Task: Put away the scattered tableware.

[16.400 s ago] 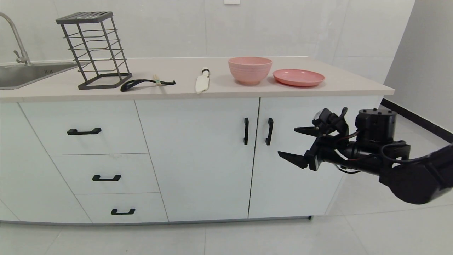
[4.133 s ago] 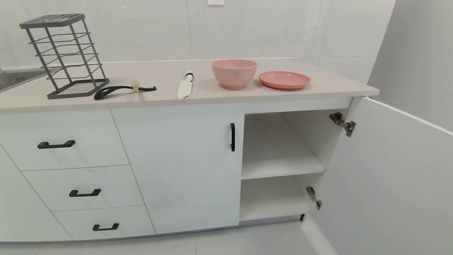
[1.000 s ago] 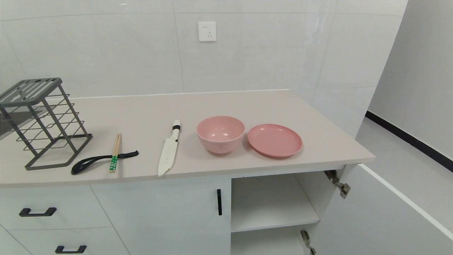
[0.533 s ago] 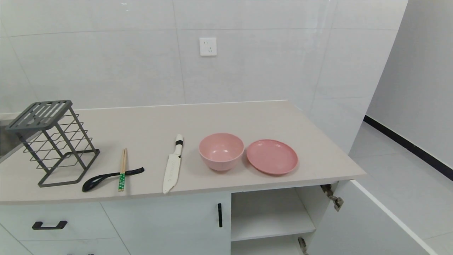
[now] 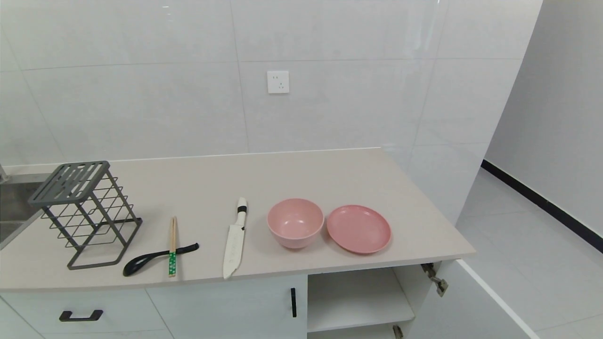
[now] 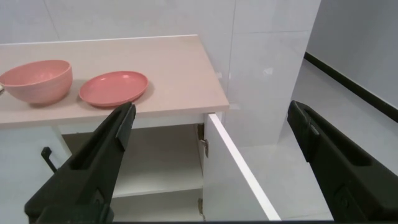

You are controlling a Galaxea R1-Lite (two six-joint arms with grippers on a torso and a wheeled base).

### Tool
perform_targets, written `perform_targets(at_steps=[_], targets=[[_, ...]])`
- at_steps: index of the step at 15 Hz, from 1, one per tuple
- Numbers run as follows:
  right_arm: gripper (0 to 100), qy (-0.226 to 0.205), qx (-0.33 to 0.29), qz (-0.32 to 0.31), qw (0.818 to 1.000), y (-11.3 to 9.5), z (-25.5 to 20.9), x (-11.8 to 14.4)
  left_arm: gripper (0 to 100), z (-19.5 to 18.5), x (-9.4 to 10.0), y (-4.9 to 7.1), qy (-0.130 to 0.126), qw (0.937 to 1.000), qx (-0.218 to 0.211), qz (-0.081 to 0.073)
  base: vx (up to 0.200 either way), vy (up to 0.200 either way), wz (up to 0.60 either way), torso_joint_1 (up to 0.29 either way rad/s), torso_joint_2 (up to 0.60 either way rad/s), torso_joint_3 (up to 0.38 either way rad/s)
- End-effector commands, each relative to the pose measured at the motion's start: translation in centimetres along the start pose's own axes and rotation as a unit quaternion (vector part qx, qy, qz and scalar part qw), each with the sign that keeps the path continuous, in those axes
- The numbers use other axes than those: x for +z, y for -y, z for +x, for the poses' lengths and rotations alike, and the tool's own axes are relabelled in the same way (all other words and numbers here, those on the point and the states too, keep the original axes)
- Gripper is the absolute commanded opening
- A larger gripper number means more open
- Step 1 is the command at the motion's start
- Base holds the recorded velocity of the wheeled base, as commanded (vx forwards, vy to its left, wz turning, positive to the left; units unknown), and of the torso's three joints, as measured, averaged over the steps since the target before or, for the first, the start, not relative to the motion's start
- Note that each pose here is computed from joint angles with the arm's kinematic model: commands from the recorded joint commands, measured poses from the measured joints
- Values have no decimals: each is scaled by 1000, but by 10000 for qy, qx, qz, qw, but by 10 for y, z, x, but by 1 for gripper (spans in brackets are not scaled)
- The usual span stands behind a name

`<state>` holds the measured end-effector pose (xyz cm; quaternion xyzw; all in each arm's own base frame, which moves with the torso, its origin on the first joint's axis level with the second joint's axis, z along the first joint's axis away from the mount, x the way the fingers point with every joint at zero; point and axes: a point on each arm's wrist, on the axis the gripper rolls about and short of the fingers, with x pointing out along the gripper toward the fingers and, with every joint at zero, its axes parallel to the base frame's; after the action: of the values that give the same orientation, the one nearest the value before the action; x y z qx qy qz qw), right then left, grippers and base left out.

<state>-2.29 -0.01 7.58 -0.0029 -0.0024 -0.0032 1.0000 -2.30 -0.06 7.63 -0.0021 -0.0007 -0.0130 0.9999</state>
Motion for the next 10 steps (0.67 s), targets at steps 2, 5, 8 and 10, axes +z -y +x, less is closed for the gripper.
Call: perform_targets(at_steps=[2,5,8,10], targets=[[100,-9,1,-2,10000,0,0,0,100,0,0,0,-15,10000,-1,-2,0,0,0,49,-85,-54],[100,-9,17,-2,10000,0,0,0,100,0,0,0,-15,10000,-1,-2,0,0,0,0,0,0],[100,-9,1,-2,10000,0,0,0,100,0,0,0,-7,10000,-1,6,0,0,-400,5,3,3],[100,-9,1,-2,10000,0,0,0,100,0,0,0,-7,10000,-1,-2,0,0,0,0,0,0]])
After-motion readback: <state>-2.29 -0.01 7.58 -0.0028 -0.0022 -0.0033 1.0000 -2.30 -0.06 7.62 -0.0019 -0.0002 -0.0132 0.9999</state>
